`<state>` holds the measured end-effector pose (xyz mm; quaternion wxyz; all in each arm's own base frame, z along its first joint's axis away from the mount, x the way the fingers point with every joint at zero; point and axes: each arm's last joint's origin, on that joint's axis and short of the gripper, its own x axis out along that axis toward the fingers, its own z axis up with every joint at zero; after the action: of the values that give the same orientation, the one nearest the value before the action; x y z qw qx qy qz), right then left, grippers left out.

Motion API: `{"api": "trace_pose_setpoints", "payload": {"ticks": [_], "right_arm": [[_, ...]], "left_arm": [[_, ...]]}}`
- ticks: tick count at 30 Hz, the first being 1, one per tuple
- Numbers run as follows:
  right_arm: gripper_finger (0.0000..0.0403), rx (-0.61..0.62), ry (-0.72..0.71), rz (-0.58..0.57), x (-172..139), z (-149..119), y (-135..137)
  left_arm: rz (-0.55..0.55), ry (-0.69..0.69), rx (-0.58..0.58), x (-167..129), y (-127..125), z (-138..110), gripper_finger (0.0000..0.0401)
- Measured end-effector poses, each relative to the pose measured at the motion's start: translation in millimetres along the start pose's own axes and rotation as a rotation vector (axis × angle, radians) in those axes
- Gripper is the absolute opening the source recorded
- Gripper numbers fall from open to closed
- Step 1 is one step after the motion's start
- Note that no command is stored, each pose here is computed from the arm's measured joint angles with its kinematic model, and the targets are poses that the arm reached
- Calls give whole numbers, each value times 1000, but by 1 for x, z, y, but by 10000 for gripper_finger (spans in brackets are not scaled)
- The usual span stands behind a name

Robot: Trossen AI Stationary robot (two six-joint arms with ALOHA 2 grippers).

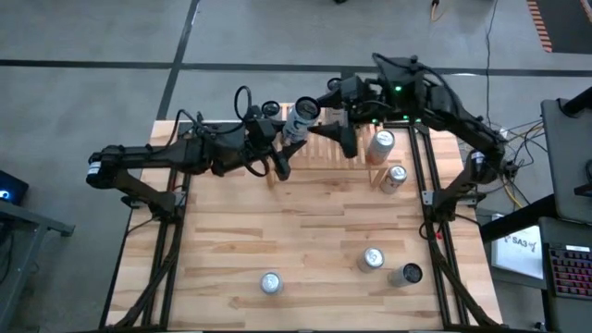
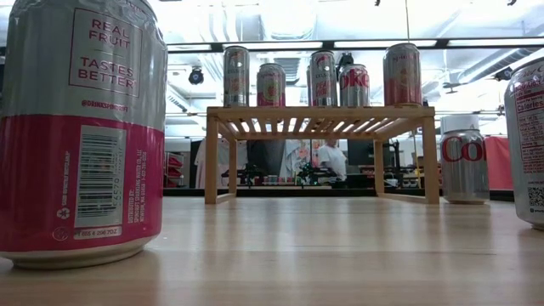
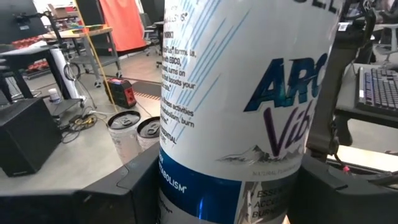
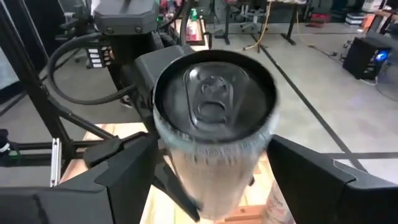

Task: Place canned beverage on shelf
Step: Put the blue soda can on the shelf

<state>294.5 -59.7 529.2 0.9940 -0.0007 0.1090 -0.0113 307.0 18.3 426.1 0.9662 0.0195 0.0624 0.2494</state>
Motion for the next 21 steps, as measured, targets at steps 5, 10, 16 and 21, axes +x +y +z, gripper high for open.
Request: {"api": "trace_pose_setpoints", "payload": {"ticks": [5, 10, 16, 21], "right_arm": [[292, -1, 10, 2, 15, -1, -3], [288, -18, 9, 1, 26, -1, -5], [257, -27, 2, 0, 28, 1, -5], [246, -19, 3, -6, 28, 1, -6]], "left_arm": [[2, 4, -2, 1, 0, -2, 232], [7, 3, -2, 1, 0, -2, 232], [8, 1, -4, 1, 0, -2, 232], [7, 2, -5, 1, 0, -2, 232]]}}
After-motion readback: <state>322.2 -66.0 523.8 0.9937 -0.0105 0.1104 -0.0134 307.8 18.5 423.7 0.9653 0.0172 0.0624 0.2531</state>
